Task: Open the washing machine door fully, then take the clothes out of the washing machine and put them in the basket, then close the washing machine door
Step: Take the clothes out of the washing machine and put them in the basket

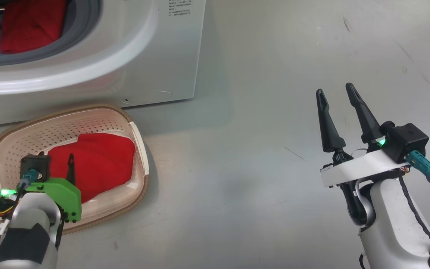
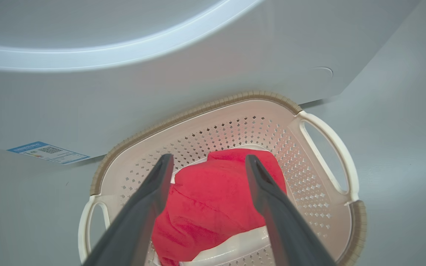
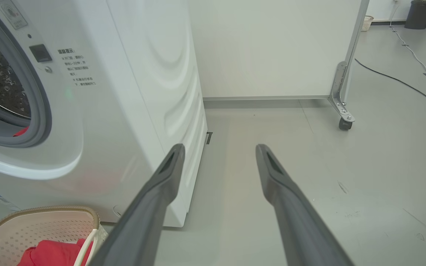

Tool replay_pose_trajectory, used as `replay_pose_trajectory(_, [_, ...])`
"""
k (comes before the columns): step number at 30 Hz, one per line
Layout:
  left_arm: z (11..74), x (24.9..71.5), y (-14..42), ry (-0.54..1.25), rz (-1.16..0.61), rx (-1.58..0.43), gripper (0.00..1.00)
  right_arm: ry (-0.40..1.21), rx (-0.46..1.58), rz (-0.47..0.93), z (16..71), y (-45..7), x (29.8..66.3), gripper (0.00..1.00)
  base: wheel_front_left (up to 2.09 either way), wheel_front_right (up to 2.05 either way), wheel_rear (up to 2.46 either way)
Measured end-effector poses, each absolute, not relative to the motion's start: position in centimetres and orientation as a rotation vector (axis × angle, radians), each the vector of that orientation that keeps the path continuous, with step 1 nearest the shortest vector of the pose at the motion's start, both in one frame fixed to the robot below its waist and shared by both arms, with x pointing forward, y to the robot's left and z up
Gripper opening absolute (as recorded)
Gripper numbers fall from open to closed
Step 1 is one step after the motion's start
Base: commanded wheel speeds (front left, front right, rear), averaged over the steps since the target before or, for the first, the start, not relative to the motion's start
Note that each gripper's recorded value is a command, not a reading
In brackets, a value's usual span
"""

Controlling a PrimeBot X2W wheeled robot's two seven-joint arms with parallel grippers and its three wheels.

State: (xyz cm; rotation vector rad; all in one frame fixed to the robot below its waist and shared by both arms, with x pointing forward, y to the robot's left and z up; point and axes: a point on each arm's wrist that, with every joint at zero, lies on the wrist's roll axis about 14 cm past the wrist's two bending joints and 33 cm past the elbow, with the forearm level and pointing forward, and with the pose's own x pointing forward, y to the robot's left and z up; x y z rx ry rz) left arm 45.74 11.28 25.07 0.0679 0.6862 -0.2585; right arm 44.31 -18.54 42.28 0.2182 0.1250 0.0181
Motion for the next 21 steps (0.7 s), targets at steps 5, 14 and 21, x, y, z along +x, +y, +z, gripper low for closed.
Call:
replay_pose_trajectory(5, [27.5,46.3,11.1,0.618,-0.254,0.048,1.0,0.091,0.225,0.022,43.6,-18.4,44.4,1.0,0.0,0.0,0.0])
replay_pose_trajectory(14, [32.8,47.7,11.5,0.476,-0.241,0.035,1.0,0.068,0.241,0.042,44.9,-17.6,43.4,1.0,0.0,0.0,0.0])
replay_pose_trajectory(21, [39.6,49.0,11.3,0.282,-0.235,-0.016,1.0,0.047,0.247,0.068,46.1,-16.7,42.4,1.0,0.0,0.0,0.0])
